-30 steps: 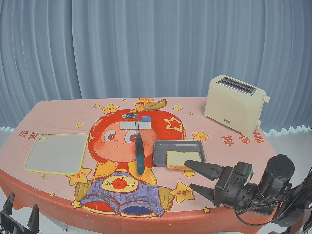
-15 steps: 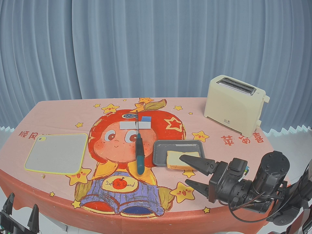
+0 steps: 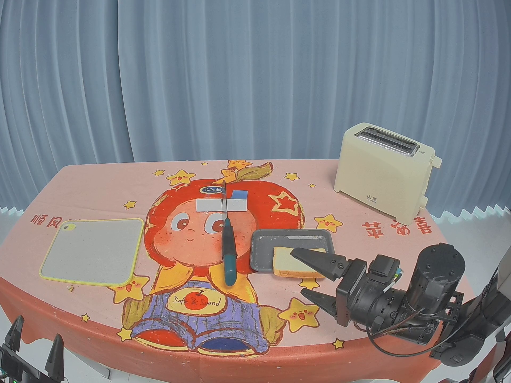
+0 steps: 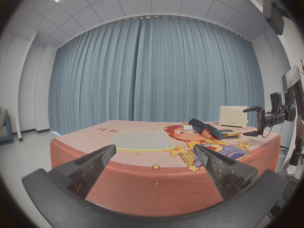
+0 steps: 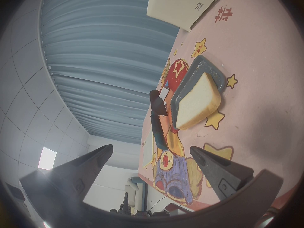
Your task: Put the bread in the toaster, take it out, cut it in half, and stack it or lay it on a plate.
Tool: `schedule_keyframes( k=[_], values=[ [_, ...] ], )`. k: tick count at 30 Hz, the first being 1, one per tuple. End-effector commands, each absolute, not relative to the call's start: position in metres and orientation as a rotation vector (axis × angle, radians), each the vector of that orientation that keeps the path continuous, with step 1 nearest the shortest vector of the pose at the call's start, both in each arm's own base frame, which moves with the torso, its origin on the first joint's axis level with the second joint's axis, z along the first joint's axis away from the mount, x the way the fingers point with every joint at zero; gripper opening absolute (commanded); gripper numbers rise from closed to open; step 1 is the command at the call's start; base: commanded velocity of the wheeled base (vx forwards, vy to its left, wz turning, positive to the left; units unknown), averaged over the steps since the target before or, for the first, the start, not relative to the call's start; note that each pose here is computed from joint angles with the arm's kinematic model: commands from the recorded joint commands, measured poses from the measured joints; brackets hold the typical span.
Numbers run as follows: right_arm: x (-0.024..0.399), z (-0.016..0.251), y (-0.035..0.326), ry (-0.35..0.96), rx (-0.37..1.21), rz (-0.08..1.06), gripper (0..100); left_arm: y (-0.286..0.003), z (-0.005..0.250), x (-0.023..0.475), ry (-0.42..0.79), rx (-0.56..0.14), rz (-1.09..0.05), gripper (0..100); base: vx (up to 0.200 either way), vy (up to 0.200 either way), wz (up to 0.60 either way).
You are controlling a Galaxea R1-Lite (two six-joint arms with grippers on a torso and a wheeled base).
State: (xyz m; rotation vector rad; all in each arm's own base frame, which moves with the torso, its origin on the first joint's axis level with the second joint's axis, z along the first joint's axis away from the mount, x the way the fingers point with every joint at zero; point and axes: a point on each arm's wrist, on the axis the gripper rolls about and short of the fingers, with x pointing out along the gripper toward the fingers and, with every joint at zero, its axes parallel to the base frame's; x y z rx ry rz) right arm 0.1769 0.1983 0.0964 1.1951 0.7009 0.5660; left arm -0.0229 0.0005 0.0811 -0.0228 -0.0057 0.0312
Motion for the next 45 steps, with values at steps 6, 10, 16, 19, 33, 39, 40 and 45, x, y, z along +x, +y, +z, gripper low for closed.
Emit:
schedule_keyframes(
  k=[6,10,16,19,33,39,40,45],
  values=[
    [0.187,0.095,0.197,0.700,1.245,0.531,100,0.001,0.076,-0.022,0.010,-0.023,0.032,100,0.000,0.000,0.00],
    [0.187,0.094,0.197,0.715,1.265,0.524,100,0.001,0.076,-0.022,0.010,-0.023,0.032,100,0.000,0.000,0.00],
    [0.190,0.084,0.200,0.741,1.252,0.498,100,0.001,0.076,-0.022,0.010,-0.023,0.032,100,0.000,0.000,0.00],
    [0.194,0.081,0.202,0.739,1.252,0.491,100,0.001,0.076,-0.022,0.010,-0.023,0.032,100,0.000,0.000,0.00],
    [0.213,0.077,0.192,0.707,1.290,0.424,100,0.001,0.076,-0.022,0.010,-0.023,0.032,100,0.000,0.000,0.00],
    [0.217,0.077,0.191,0.693,1.297,0.417,100,0.001,0.076,-0.022,0.010,-0.023,0.032,100,0.000,0.000,0.00],
    [0.218,0.077,0.190,0.691,1.299,0.412,100,0.001,0.076,-0.022,0.010,-0.023,0.032,100,0.000,0.000,0.00],
    [0.222,0.074,0.188,0.690,1.299,0.395,100,0.001,0.076,-0.022,0.010,-0.023,0.032,100,0.000,0.000,0.00]
  ],
)
